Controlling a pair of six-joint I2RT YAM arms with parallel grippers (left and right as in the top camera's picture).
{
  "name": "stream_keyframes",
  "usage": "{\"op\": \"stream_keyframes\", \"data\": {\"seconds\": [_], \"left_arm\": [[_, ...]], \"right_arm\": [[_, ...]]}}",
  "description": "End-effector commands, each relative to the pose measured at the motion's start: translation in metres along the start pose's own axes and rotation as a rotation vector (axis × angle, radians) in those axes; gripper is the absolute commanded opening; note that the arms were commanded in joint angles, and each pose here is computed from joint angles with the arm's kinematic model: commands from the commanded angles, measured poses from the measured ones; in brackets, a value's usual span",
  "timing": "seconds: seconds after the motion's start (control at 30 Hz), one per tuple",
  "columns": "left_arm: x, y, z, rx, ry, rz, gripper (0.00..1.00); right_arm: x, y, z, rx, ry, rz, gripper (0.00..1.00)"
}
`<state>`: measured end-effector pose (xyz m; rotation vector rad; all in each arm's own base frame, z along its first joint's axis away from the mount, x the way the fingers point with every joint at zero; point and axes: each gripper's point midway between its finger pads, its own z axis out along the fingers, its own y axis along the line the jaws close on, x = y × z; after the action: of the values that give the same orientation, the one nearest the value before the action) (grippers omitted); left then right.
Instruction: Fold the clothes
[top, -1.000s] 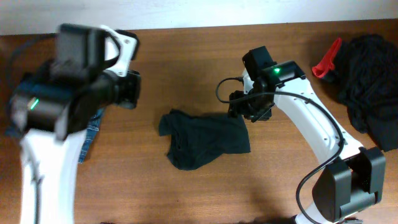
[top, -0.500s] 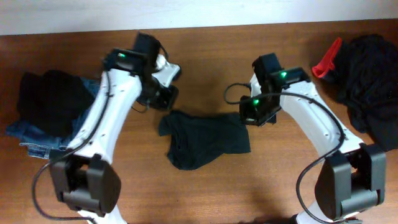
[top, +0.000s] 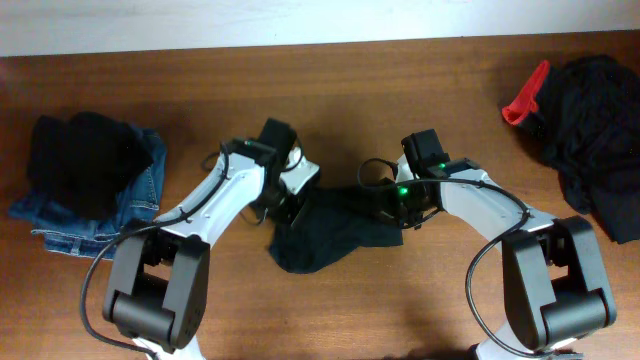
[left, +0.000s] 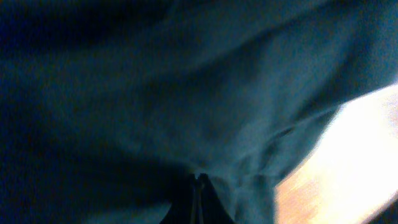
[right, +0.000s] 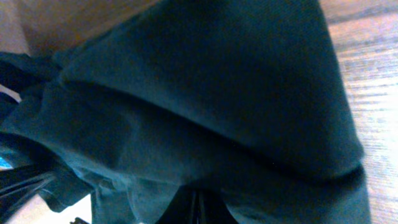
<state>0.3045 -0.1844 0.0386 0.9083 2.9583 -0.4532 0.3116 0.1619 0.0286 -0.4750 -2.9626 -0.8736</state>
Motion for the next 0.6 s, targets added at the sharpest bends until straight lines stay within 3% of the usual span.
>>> {"op": "stream_keyframes", "data": {"seconds": [0.0,0.3,0.37,0.47,0.57], "left_arm": [[0.029,0.015,0.018,-0.068,0.073,-0.079,0.01],[0.07,0.005,0.016,-0.044,0.229,-0.226,0.01],[0.069,0.005,0.013,-0.044,0.228,-0.226,0.01],[0.059,0.004,0.004,-0.047,0.197,-0.215,0.01],[0.042,0.002,-0.014,-0.054,0.127,-0.177,0.01]], "right_arm": [[-0.001,0.003,0.003,-0.015,-0.007,0.023,0.04],[-0.013,-0.011,-0.001,0.044,-0.062,0.022,0.04],[-0.017,-0.011,-0.007,-0.01,-0.05,-0.052,0.05],[-0.02,-0.008,-0.02,-0.11,-0.029,-0.156,0.11],[-0.021,-0.004,-0.04,-0.246,-0.025,-0.257,0.28]]}}
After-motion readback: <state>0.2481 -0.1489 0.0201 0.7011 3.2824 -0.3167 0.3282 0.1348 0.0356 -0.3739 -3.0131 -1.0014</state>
